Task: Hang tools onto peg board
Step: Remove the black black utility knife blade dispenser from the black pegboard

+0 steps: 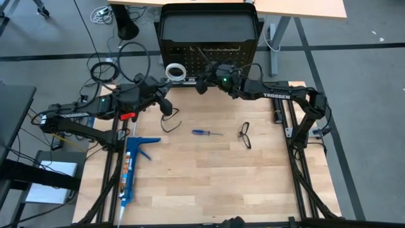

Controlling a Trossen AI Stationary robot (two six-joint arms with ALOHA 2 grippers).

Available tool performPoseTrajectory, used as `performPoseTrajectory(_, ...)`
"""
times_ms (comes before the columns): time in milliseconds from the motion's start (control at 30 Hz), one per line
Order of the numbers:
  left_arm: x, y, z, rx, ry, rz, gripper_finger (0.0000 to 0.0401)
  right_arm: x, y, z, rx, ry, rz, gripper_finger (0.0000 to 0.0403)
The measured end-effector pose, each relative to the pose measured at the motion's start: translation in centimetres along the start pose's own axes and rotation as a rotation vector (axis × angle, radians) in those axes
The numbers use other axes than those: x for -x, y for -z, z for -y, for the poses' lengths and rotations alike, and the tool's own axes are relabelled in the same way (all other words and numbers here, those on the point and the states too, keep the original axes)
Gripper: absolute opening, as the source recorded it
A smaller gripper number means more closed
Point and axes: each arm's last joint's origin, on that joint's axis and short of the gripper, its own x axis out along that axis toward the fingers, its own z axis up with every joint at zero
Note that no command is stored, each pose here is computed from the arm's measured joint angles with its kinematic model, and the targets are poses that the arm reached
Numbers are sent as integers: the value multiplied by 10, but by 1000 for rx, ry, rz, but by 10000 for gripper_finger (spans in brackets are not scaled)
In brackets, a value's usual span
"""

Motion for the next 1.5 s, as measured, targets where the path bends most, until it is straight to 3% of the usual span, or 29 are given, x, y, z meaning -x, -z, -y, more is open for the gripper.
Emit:
performPoseTrajectory(233,0,0,0,-8,4,1,18,-7,-2,9,7,50,38,308)
performPoseTrajectory(367,0,0,0,-8,2,1,18,-12,0,12,-1,127,53,326)
performPoseTrajectory(500,0,0,0,-8,2,1,18,-11,-4,14,-24,208,86,321)
performPoseTrajectory(633,0,0,0,-8,2,1,18,-13,-8,13,-65,213,152,307)
performPoseTrajectory(1033,0,1,-1,-40,2,-6,18,-34,9,3,-24,246,181,287)
performPoseTrajectory(1500,0,0,-1,-39,2,-5,18,-44,12,26,-53,221,174,272)
